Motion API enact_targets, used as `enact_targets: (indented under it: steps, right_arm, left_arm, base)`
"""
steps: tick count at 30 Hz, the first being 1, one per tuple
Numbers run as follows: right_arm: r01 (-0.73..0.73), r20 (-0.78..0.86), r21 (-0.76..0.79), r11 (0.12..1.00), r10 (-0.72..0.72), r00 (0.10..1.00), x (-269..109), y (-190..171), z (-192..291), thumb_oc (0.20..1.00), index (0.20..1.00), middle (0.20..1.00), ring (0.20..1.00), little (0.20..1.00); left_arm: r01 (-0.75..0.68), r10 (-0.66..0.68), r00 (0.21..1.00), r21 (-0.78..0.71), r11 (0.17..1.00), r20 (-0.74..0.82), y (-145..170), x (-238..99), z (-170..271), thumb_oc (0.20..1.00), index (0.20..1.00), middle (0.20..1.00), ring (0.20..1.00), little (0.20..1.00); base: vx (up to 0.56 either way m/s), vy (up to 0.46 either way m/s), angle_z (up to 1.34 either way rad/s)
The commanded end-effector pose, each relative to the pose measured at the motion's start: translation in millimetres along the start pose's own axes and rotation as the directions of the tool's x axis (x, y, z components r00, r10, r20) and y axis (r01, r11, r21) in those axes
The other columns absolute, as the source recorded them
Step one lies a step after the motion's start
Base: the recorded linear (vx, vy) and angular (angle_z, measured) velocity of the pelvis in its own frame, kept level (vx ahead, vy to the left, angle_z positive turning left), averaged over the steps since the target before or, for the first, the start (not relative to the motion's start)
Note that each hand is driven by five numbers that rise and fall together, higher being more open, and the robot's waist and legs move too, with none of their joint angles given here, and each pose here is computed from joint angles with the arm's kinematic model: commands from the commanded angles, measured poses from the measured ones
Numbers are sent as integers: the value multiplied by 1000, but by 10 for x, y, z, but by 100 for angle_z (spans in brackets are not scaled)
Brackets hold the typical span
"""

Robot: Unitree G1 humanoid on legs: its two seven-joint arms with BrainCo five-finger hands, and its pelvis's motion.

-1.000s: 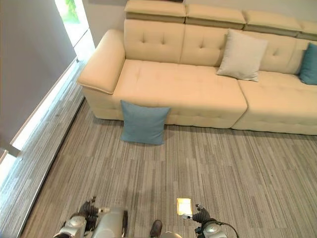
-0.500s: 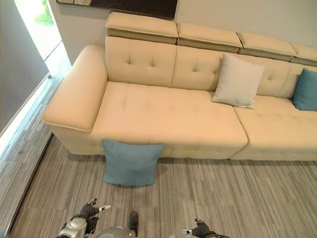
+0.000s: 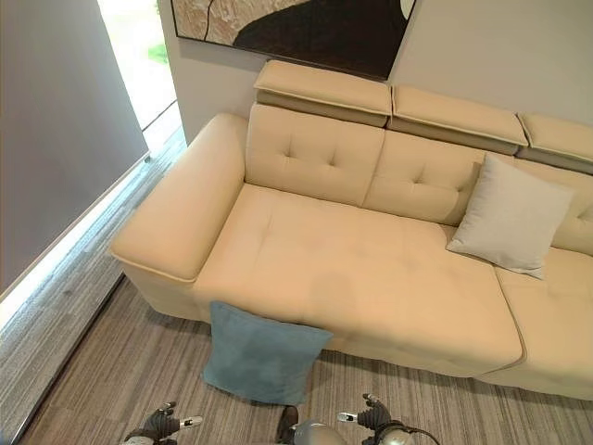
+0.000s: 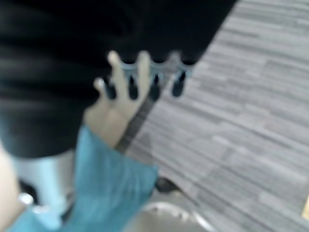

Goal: Pick up all the scattered cushions and arrange them neatly on the sofa.

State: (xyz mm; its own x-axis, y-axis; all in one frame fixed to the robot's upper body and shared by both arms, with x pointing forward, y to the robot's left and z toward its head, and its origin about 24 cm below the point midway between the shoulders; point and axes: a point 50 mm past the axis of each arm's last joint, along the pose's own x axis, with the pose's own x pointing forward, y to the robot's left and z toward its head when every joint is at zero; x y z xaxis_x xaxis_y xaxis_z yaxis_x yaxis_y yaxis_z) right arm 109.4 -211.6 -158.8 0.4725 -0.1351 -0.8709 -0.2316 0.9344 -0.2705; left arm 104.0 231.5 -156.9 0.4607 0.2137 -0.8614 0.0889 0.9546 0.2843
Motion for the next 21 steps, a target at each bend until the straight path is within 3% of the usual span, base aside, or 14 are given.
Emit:
enact_targets:
  steps: [1,8,21]
  right_arm:
    - [56,-5,5,998,-56,998,-2,-219,-27,1000,1000,1000,1000,1000]
    - [70,4,0,998,-70,998,1,-263,-5,1000,1000,1000,1000,1000]
    - [73,70,-20,997,-71,995,51,-289,255,1000,1000,1000,1000,1000]
  left_arm:
    - [22,-25,994,27,999,104,-75,65,367,1000,1000,1000,1000,1000]
    - [35,-38,992,20,999,119,-133,65,410,1000,1000,1000,1000,1000]
    - [29,-29,995,7,1000,98,-119,59,345,1000,1000,1000,1000,1000]
  base:
    - [-42,-17,29]
    - [-26,56,27]
    - [29,184,-36]
